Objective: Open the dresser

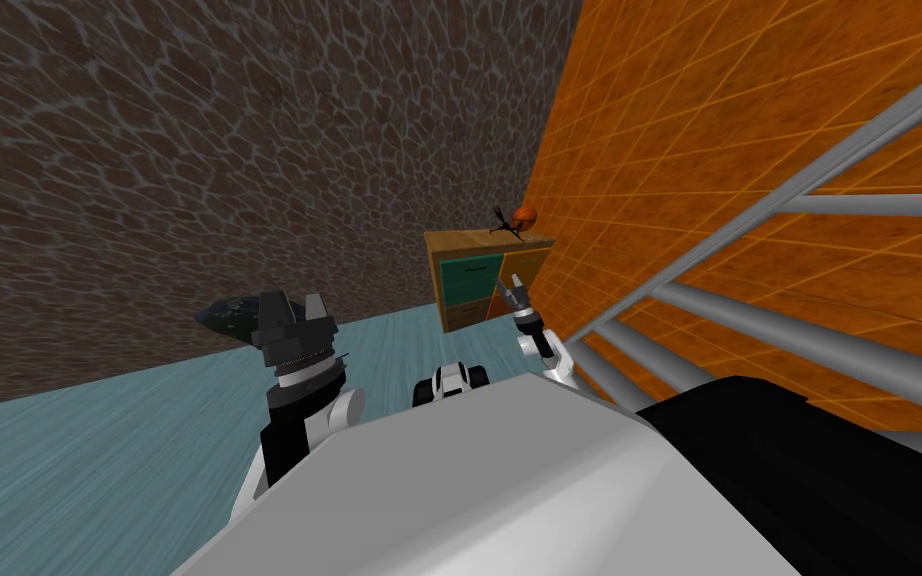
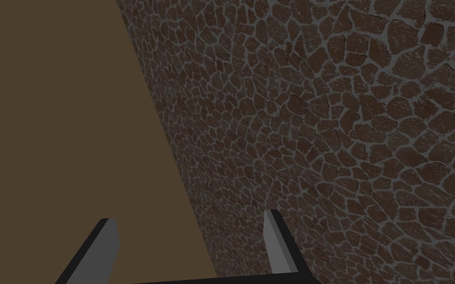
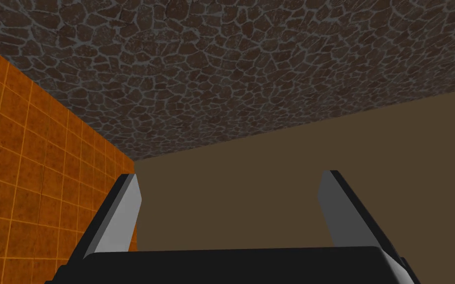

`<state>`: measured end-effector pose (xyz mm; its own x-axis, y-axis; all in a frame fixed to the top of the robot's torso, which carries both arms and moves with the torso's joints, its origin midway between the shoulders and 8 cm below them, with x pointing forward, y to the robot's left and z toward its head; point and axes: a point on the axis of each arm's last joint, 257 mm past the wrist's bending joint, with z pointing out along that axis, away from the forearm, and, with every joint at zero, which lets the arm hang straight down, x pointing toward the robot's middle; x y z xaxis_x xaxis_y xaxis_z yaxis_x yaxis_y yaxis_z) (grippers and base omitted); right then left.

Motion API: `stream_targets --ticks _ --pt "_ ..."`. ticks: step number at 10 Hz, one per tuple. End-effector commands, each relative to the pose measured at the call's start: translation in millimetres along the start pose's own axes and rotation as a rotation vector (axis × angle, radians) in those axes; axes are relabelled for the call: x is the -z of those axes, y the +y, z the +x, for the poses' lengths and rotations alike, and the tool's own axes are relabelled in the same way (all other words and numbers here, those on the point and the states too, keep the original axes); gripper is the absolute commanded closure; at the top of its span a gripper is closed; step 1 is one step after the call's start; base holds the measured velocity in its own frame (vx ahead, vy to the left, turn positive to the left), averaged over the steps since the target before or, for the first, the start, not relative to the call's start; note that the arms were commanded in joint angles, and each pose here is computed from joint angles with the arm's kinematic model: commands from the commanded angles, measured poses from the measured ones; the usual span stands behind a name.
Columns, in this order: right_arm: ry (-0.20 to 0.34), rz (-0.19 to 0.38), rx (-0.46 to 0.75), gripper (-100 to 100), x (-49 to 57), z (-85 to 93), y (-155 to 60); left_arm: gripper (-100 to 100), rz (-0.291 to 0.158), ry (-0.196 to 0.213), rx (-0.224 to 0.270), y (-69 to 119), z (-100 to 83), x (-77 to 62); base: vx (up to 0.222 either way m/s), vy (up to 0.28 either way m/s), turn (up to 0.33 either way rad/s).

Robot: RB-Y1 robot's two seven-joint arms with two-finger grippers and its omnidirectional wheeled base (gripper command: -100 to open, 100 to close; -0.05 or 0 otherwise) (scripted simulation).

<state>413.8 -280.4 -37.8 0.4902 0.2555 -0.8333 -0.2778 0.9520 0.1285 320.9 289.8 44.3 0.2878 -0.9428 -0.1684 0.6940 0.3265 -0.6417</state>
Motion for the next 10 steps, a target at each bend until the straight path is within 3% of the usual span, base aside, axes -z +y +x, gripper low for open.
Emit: stream_targets --ticks 1,6,10 --pt "0.006 -0.001 0.077 -100 -0.7 2.3 -3 0 0.0 0.0 0.0 0.0 0.0 0.0 0.016 0.009 0.0" --pt "0.043 -0.001 0.329 -100 -5.8 21.0 -28 0 0.0 0.0 0.0 0.0 0.0 0.0 0.044 0.013 0.013" --pt "0.057 -0.001 0.464 -100 -7.2 27.6 -36 0 0.0 0.0 0.0 0.0 0.0 0.0 0.036 0.014 0.01"
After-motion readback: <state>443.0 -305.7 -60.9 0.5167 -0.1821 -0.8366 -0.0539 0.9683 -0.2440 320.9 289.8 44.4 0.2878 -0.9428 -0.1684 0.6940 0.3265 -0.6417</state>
